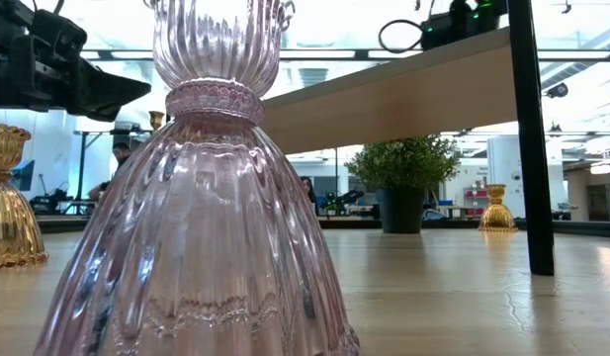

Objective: Pick & Place candle stick holders
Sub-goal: Put the light pink glass candle holder on the shelf

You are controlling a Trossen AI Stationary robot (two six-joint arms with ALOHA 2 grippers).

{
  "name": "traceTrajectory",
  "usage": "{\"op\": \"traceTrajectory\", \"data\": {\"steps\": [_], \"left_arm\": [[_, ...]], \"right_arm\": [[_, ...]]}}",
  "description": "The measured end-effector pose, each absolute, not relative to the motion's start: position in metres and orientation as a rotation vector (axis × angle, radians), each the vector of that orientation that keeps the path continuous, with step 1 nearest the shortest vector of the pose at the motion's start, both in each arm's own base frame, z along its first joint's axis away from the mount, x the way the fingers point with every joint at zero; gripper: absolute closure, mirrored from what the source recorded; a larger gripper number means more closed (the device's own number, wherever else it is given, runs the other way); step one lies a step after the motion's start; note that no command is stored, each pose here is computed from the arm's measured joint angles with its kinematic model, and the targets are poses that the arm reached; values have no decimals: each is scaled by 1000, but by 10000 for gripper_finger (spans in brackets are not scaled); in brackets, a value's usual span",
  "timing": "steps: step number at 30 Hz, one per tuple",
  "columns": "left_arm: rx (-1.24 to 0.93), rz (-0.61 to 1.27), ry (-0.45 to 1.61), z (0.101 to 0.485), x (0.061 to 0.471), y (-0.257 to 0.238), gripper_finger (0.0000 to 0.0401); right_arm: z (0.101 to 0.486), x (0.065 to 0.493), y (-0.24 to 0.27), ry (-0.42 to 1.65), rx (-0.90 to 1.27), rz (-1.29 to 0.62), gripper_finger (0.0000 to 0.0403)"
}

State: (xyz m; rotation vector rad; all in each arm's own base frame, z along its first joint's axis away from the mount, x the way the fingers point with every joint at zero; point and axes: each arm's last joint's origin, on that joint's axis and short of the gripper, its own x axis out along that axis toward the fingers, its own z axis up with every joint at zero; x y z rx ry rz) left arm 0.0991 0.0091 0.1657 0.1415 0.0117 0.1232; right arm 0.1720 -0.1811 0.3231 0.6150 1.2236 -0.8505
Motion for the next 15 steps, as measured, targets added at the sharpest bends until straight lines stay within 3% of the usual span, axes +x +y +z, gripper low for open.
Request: {"op": "traceTrajectory", "data": {"steps": [5, 15], "left_arm": [[141, 124, 12, 166, 99, 9, 382], [141, 123, 12, 166, 99, 9, 382]], "right_arm": [[338, 190, -198, 1175, 633, -808, 394], [411, 195, -221, 1038, 640, -876, 394]]}}
